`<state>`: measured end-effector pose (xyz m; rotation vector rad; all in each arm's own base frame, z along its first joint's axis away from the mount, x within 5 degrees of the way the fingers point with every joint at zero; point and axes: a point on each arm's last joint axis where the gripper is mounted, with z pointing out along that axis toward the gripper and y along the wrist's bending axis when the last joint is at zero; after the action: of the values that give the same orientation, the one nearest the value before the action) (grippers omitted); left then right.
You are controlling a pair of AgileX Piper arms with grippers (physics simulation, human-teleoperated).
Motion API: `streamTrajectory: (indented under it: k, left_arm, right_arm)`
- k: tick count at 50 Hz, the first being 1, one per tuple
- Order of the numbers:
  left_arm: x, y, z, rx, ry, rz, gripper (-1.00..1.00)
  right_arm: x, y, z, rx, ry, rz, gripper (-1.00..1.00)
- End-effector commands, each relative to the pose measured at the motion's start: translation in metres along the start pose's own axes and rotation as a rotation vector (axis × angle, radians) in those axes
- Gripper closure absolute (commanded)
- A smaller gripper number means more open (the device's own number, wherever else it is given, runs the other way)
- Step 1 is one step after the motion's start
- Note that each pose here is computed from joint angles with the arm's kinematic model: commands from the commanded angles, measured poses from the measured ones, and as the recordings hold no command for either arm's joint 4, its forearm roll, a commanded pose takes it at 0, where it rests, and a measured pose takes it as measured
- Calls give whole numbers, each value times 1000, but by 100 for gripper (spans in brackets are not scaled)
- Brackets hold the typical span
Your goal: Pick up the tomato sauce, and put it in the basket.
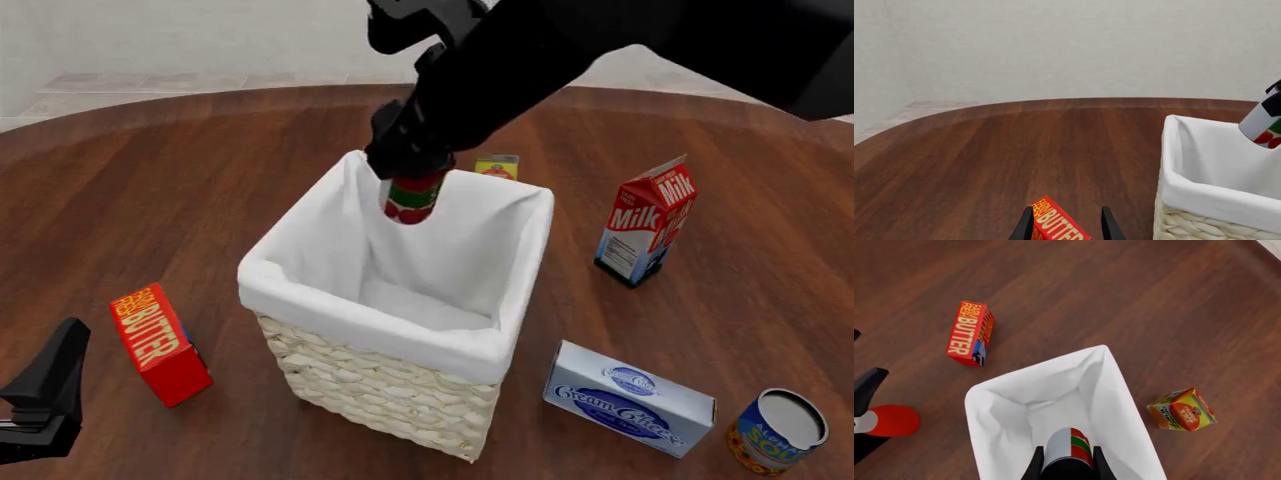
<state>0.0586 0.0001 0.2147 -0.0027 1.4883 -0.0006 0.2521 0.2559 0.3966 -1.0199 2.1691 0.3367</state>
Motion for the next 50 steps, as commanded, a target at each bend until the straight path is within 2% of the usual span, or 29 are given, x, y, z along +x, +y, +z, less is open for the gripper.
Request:
streamTrajectory:
  k: [1, 50]
  left_arm:
    - [0, 0, 0, 1, -1, 1, -100]
    - [0, 0, 0, 1, -1, 1, -100]
  right_arm:
    - [7, 3, 11, -5, 15, 23, 100]
    - [28, 6, 38, -12, 70, 40, 100]
